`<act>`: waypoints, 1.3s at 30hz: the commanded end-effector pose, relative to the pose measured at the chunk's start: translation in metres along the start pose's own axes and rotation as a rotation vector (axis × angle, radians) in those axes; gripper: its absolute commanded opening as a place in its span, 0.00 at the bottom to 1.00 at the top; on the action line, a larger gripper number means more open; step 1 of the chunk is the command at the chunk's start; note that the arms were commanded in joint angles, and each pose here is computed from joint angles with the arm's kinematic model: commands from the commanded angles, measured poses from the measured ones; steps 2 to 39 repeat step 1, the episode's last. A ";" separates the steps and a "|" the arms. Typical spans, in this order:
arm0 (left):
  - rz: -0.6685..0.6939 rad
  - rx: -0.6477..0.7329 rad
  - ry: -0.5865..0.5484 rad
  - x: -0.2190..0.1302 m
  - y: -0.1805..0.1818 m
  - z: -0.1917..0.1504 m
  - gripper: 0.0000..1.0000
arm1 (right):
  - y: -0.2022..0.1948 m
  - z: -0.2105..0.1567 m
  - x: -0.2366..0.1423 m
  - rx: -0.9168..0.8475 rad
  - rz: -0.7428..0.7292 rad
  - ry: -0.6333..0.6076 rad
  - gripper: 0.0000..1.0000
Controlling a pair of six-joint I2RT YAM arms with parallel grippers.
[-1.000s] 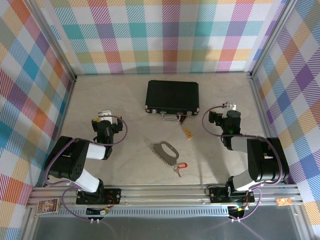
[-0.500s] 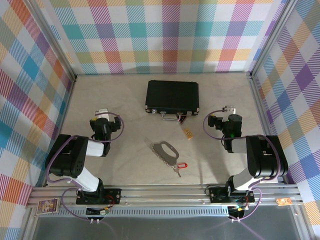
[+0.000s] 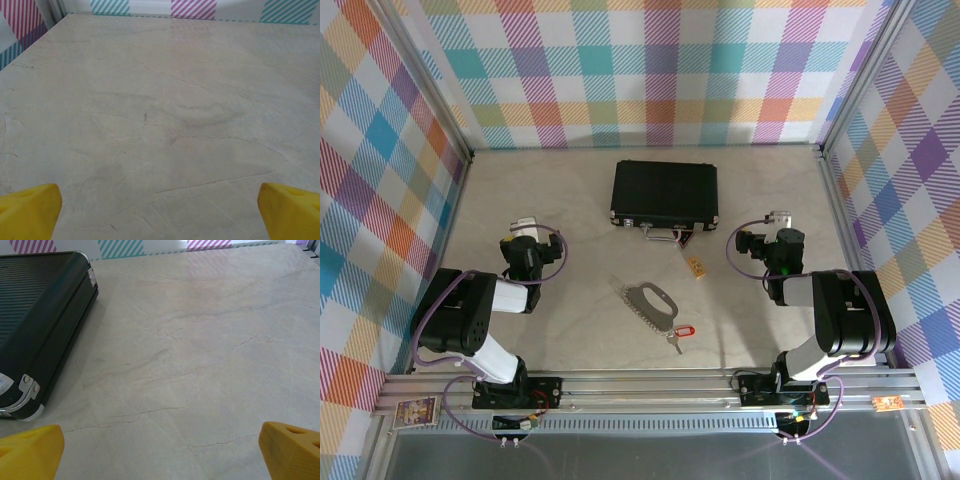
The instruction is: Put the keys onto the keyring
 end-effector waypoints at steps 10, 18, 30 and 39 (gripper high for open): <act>-0.003 -0.019 -0.011 0.003 0.001 0.005 1.00 | 0.005 0.009 0.000 -0.001 0.026 -0.033 0.99; -0.003 -0.019 -0.011 0.003 0.001 0.005 1.00 | 0.005 0.009 0.000 -0.001 0.026 -0.033 0.99; -0.003 -0.019 -0.011 0.003 0.001 0.005 1.00 | 0.005 0.009 0.000 -0.001 0.026 -0.033 0.99; -0.003 -0.019 -0.011 0.003 0.001 0.005 1.00 | 0.005 0.009 0.000 -0.001 0.026 -0.033 0.99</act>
Point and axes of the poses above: each hand's point on the last joint's axis, 136 mm out from that joint toward the fingers, its own x axis out along the fingers, its own y axis along the line the jaws close on, z = x × y, the point moved 1 cm from there along -x, back along the fingers, and after that the axes turned 14 degrees about x, right-handed, at the moved point
